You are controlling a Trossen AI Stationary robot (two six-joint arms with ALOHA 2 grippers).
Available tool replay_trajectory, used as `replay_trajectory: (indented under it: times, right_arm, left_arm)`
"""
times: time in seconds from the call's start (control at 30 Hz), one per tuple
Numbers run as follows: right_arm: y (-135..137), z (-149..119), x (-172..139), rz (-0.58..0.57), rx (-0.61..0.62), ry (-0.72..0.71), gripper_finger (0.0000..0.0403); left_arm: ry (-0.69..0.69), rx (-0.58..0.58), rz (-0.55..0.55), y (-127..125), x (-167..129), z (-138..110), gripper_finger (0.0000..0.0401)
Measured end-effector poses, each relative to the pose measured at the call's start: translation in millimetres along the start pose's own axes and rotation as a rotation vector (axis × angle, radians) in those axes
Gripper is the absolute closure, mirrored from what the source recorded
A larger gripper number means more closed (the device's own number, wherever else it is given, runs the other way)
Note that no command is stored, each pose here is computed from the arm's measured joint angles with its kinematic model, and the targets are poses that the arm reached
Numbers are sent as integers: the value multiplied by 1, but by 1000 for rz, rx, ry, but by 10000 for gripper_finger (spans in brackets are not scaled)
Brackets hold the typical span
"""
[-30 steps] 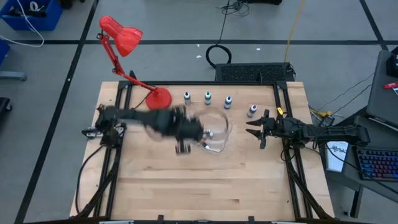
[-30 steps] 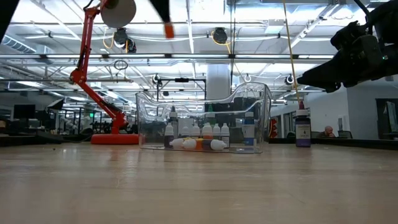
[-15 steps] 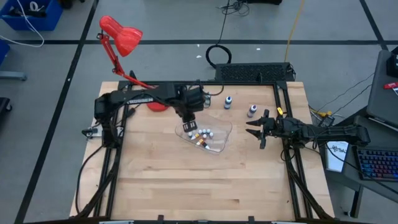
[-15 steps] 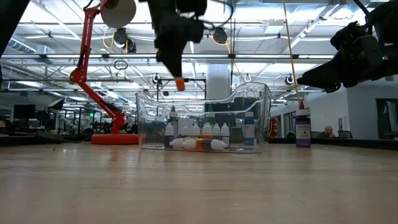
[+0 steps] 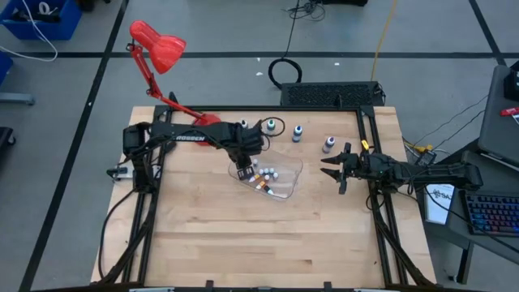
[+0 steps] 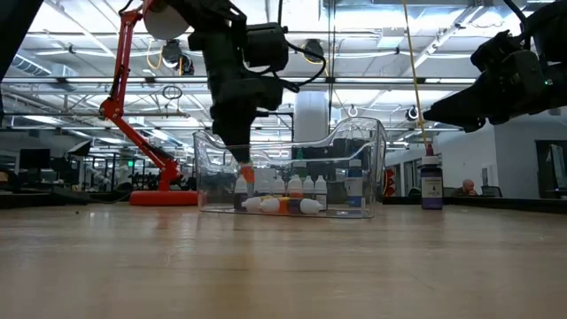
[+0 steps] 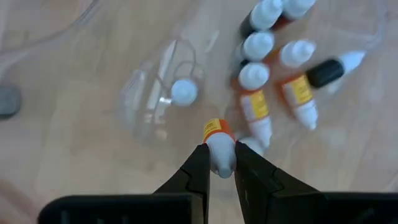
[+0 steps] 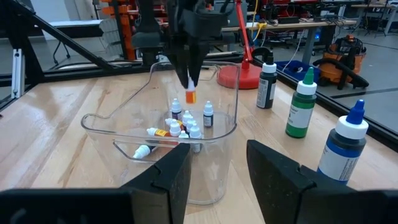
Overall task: Pick & Place food coloring
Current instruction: Put the small orange food coloring bottle in the transparent bin
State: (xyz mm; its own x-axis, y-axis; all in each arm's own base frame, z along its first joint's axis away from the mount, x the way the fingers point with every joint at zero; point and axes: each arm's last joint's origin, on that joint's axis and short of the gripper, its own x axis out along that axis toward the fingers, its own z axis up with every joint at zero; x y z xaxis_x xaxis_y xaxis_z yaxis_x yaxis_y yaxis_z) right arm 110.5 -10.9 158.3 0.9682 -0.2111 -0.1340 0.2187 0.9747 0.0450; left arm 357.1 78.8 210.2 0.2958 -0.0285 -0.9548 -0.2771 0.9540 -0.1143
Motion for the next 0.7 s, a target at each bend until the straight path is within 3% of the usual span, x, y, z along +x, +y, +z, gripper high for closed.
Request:
replay_trajectory:
  times: [0.4,0.7]
  right_arm:
    - [0,0,0,0,0,0,259]
    - [0,0,0,0,0,0,259]
  left_arm:
    - [-45,-46,-18,0,6,1,350]
    - [-70,-31,-31,-14,7,2,350]
